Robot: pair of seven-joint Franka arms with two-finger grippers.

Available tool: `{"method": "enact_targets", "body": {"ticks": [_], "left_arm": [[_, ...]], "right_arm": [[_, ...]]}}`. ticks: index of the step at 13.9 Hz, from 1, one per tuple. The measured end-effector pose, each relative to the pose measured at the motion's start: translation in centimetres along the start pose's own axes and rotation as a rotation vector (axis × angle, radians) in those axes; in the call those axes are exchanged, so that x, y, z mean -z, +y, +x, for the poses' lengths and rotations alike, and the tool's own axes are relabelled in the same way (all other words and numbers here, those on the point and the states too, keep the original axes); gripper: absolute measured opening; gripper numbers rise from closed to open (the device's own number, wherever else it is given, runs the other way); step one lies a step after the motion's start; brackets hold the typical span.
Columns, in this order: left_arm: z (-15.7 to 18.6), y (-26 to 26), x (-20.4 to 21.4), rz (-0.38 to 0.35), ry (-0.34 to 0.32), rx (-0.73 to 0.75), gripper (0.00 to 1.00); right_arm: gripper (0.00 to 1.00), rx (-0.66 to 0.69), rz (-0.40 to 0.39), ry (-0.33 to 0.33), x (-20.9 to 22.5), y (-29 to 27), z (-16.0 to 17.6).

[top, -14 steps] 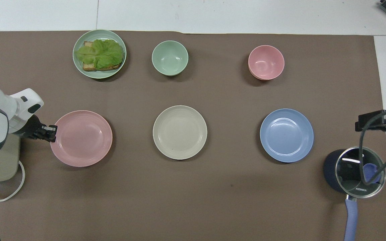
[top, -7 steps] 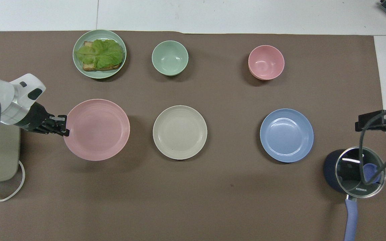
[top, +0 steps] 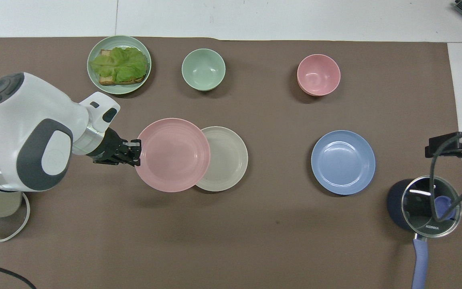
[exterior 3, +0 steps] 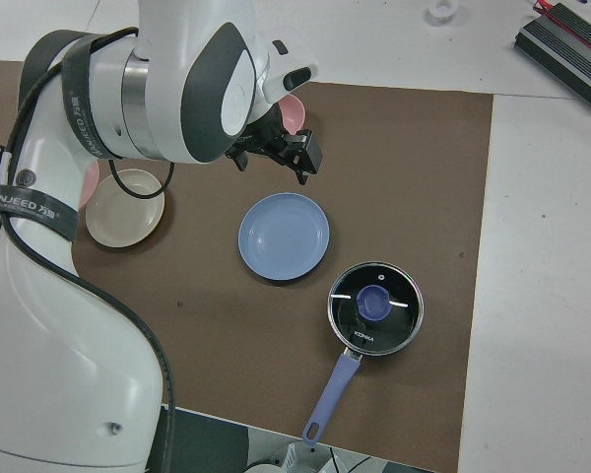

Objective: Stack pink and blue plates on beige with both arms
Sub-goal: 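Slide the pink plate with the left gripper onto the beige plate, then release the pink plate and withdraw the left gripper to rest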

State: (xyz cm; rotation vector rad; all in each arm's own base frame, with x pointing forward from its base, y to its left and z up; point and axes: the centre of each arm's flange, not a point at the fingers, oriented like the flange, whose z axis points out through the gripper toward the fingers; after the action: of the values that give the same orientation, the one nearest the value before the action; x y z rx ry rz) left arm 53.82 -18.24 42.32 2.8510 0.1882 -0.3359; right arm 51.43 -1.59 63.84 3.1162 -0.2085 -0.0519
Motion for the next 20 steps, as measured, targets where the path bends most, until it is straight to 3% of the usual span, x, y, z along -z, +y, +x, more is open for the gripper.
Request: {"method": "enact_targets", "body": {"ticks": [3,5,11,15,17,20], "left_arm": [[-1.7,4.3,-3.8,-0.026,0.059,0.021,0.05],[-2.8,5.6,-6.0,-0.034,0.064,0.025,0.05],[-2.1,6.5,-10.7,-0.025,0.09,0.038,0.05],[-2.1,6.6,-11.2,-0.022,0.089,0.037,0.09],[-2.0,6.6,-11.0,-0.025,0.094,0.042,0.25],[-1.8,6.5,-10.9,-0.027,0.097,0.047,0.61]], "right_arm": [[1.0,0.0,0.0,0.0,0.0,0.0,0.0],[1.0,0.0,0.0,0.0,0.0,0.0,0.0],[1.0,0.0,0.0,0.0,0.0,0.0,0.0],[1.0,0.0,0.0,0.0,0.0,0.0,0.0],[1.0,0.0,0.0,0.0,0.0,0.0,0.0],[1.0,0.0,0.0,0.0,0.0,0.0,0.0]]}}
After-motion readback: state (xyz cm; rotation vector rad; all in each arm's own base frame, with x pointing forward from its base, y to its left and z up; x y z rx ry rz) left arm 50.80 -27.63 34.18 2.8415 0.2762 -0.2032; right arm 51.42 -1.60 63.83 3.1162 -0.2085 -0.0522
